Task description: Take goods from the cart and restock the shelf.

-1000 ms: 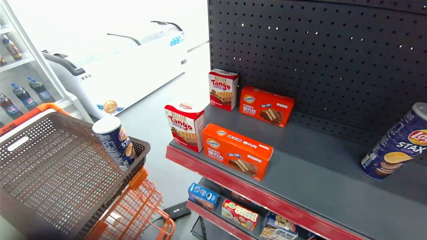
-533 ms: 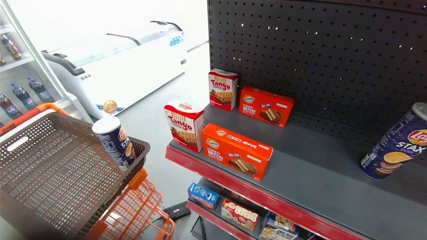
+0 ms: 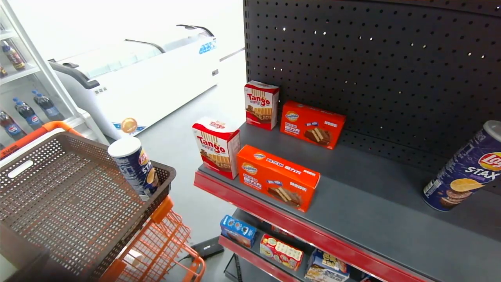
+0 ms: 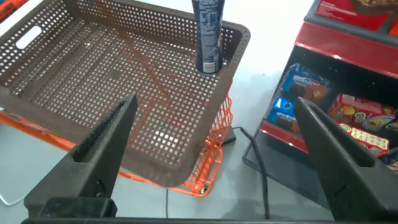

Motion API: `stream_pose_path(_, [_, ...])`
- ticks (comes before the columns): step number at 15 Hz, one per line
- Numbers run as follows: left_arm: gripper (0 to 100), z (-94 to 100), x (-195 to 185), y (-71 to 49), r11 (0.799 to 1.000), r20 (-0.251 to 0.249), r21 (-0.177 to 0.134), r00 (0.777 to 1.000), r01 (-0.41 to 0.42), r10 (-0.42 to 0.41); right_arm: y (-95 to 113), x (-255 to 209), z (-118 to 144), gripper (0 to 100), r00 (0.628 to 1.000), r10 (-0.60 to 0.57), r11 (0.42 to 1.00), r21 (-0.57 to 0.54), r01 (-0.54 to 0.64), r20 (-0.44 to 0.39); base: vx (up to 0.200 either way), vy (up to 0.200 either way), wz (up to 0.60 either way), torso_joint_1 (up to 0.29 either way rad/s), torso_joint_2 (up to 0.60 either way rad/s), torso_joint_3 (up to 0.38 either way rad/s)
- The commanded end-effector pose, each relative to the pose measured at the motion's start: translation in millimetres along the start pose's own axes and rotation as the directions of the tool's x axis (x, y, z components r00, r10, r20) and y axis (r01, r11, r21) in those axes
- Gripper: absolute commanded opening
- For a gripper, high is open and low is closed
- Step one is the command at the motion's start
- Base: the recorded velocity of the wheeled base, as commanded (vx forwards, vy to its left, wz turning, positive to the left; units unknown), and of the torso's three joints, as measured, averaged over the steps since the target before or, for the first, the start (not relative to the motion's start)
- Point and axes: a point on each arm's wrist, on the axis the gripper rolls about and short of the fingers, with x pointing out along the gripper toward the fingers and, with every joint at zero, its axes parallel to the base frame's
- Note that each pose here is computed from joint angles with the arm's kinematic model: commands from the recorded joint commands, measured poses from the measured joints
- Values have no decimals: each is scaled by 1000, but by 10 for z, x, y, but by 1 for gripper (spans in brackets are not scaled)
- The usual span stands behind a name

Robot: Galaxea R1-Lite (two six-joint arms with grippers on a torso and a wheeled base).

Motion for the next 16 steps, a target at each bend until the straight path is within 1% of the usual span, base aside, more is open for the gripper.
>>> stream_pose_path(1, [100, 80, 657, -37, 999, -161, -23, 987, -23, 19, 0, 0, 0, 100, 1000, 0, 1000, 0, 0, 0, 0, 0, 0, 0, 0, 0])
stream_pose_path(2, [100, 65, 814, 0, 998, -174, -19, 983, -64, 60, 0, 0, 0, 100, 1000, 0, 1000, 0, 0, 0, 0, 0, 0, 0, 0, 0])
stream_pose_path(3, [100, 61, 926, -4, 998, -167, -12, 984, -64, 61, 0, 0, 0, 100, 1000, 0, 1000, 1, 0, 0, 0, 0, 0, 0, 0, 0])
stream_pose_path(4, [100, 33, 1107, -23, 998, -177, -12, 983, -58, 55, 0, 0, 0, 100, 1000, 0, 1000, 0, 0, 0, 0, 0, 0, 0, 0, 0])
stream_pose_path(5, [100, 26, 1187, -32, 998, -173, -12, 983, -55, 53, 0, 0, 0, 100, 1000, 0, 1000, 0, 0, 0, 0, 0, 0, 0, 0, 0])
stream_pose_path(6, [100, 8, 1424, -62, 999, -143, -10, 989, -47, 45, 0, 0, 0, 100, 1000, -1, 1000, 0, 1, 0, 0, 0, 0, 0, 0, 0])
stream_pose_path(8, [100, -9, 1707, -79, 999, -67, -17, 997, -47, 46, -1, 0, 0, 100, 1000, 0, 1000, 0, 0, 0, 0, 0, 0, 0, 0, 0])
stream_pose_path(9, [100, -49, 1869, -93, 999, -29, -19, 999, -46, 46, 0, 0, 0, 100, 1000, -1, 1000, 0, 1, 0, 0, 0, 0, 0, 0, 0])
stream_pose_path(10, [100, -151, 1999, -98, 999, -35, 2, 998, -47, 47, 0, 0, 0, 100, 1000, 0, 1000, 0, 0, 0, 0, 0, 0, 0, 0, 0])
stream_pose_path(11, [100, -205, 2116, -87, 998, -25, 34, 998, -55, 56, 0, 0, 0, 100, 1000, 0, 1000, 0, 0, 0, 0, 0, 0, 0, 0, 0])
stream_pose_path(12, [100, -237, 2196, -93, 998, -5, 39, 999, -54, 54, 0, 0, 0, 100, 1000, 0, 1000, 0, 0, 0, 0, 0, 0, 0, 0, 0])
stream_pose_path(13, [100, -281, 2252, -101, 998, -8, 40, 999, -53, 54, 0, 0, 0, 100, 1000, 0, 1000, 1, 0, 0, 0, 0, 0, 0, 0, 0])
stream_pose_path(14, [100, -315, 2327, -114, 998, 4, 39, 999, -51, 51, 0, 0, 0, 100, 1000, 0, 1000, 0, 0, 0, 0, 0, 0, 0, 0, 0])
stream_pose_path(15, [100, -358, 2443, -110, 998, 27, 40, 998, -56, 55, 0, 0, 0, 100, 1000, 0, 1000, 1, 0, 0, 0, 0, 0, 0, 0, 0])
stream_pose_path(16, [100, -395, 2515, -106, 997, 37, 48, 997, -62, 60, 0, 0, 0, 100, 1000, 0, 1000, 0, 0, 0, 0, 0, 0, 0, 0, 0])
